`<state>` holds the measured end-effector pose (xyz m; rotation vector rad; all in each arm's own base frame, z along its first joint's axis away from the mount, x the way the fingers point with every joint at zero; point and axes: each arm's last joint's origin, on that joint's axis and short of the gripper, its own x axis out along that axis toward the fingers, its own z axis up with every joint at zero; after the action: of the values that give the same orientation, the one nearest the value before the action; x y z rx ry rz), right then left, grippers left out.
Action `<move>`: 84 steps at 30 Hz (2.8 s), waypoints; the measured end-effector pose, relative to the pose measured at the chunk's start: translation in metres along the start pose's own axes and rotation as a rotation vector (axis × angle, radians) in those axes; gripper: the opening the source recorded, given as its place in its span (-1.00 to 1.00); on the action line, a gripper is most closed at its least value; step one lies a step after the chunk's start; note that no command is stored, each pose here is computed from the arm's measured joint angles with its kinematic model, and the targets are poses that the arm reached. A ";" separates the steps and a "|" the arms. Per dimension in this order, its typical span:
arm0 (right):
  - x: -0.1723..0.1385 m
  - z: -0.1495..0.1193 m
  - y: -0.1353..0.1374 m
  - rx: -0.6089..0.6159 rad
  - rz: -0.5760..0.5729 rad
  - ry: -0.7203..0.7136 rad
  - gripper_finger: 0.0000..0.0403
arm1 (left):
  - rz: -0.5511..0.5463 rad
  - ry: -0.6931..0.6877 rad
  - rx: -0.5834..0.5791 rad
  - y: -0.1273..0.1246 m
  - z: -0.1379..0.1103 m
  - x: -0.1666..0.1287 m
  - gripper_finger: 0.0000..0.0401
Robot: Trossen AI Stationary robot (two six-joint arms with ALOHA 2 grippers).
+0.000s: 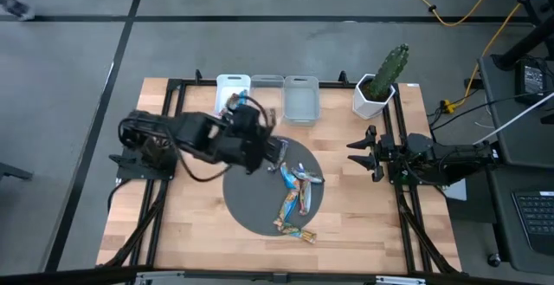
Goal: Pick and place Granola Bars by type
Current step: Put the red granola bar into the white bin, then put the blue granola bar into the gray bin
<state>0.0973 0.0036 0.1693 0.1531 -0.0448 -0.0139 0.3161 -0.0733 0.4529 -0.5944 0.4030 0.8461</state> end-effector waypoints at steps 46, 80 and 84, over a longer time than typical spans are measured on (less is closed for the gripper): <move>0.000 0.000 0.000 0.007 -0.001 0.001 -0.06 | 0.370 0.543 0.130 0.272 0.056 0.211 -0.92; 0.000 0.004 0.001 0.004 0.006 -0.045 -0.06 | -0.487 0.045 0.361 0.079 0.099 0.009 -0.09; 0.000 0.004 0.001 0.005 0.006 -0.045 -0.06 | -0.490 0.082 0.299 0.066 0.090 0.015 -0.09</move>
<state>0.0971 0.0036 0.1737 0.1573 -0.0899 -0.0112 0.2818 0.0260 0.4924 -0.4230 0.4249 0.2853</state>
